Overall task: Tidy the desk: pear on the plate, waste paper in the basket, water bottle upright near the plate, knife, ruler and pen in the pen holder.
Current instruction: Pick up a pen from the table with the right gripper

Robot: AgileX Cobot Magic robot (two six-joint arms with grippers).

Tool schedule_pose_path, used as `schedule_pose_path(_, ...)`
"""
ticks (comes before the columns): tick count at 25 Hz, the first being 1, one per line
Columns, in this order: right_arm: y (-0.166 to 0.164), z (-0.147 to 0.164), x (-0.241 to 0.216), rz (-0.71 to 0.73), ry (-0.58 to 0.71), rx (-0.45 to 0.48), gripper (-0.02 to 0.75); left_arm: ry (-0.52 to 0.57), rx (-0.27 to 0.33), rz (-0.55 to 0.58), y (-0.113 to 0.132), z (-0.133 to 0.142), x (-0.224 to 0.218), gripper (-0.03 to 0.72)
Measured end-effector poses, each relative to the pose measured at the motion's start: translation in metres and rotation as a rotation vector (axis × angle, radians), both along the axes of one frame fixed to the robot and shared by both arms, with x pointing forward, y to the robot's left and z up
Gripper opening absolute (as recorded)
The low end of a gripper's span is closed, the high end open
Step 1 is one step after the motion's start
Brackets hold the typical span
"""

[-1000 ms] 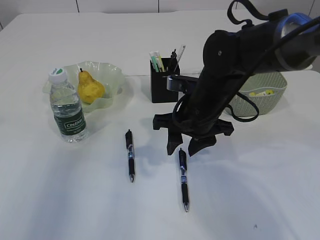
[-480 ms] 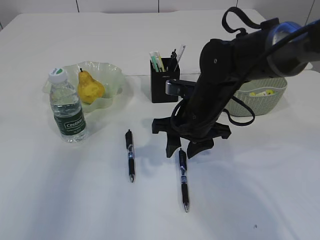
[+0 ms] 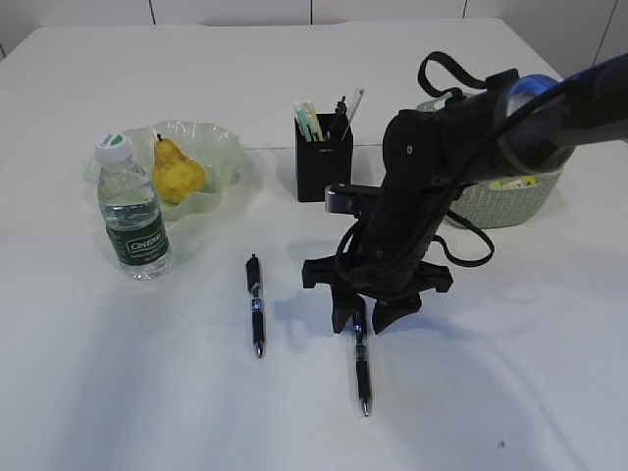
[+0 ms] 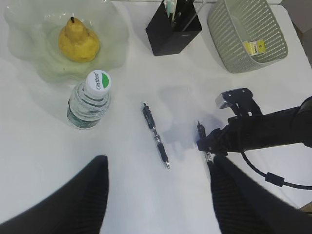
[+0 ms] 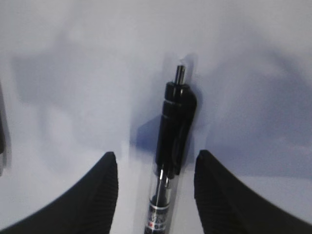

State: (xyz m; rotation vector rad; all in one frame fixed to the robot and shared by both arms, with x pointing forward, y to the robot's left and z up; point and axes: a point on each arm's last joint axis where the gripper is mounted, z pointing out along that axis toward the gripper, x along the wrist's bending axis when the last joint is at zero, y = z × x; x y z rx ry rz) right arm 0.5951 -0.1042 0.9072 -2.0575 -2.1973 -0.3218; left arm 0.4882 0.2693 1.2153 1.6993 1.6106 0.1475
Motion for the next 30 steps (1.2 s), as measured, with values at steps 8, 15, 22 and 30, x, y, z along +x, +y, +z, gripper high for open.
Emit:
schedule_pose_path(8,-0.001,-0.0028,0.0003,0.009,0.0,-0.014,0.407,-0.001,0.001,-0.001,0.0,0.0,0.0,0.466)
schedule_pose_path(15,-0.0027,-0.0031,0.0009,0.026,-0.01,-0.035,0.407,-0.001,0.001,-0.001,0.0,0.0,0.0,0.466)
schedule_pose_path(22,-0.003,-0.0082,0.0013,0.029,-0.003,-0.044,0.407,-0.001,0.001,-0.001,0.0,0.0,0.0,0.466)
schedule_pose_path(30,-0.0035,-0.0086,0.0014,0.034,-0.006,-0.05,0.349,-0.003,0.003,-0.004,0.0,0.0,0.0,0.466)
